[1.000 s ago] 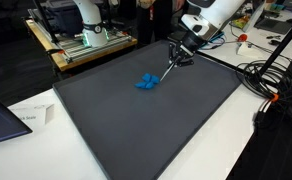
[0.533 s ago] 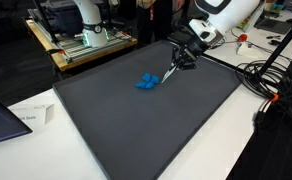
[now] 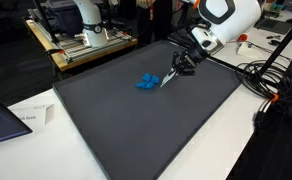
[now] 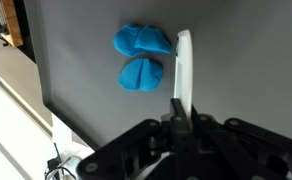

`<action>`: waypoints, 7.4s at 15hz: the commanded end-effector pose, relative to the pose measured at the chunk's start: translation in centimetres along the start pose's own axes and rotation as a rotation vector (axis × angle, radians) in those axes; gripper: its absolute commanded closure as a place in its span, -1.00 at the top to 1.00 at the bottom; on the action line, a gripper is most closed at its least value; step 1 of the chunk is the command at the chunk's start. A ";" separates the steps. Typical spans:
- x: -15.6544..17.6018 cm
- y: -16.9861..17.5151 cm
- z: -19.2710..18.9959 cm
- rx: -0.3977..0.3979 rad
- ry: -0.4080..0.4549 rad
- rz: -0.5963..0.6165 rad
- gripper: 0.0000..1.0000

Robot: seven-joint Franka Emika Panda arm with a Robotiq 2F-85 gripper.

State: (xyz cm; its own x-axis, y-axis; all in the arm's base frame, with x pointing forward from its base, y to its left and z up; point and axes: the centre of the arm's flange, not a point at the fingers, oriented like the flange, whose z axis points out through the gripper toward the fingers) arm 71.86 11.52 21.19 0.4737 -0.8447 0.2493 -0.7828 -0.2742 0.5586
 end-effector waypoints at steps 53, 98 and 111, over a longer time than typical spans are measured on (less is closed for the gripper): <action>5.6 14.4 6.5 0.296 -0.309 -0.035 -0.98; 4.8 20.6 9.5 1.084 -0.386 0.191 -0.98; 6.7 21.5 12.2 1.092 -0.352 0.198 -0.98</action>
State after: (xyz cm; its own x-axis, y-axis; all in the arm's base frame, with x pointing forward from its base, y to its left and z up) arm 53.51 -4.72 25.72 0.2901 -0.9537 -0.0788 -0.8559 -0.2217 -0.4671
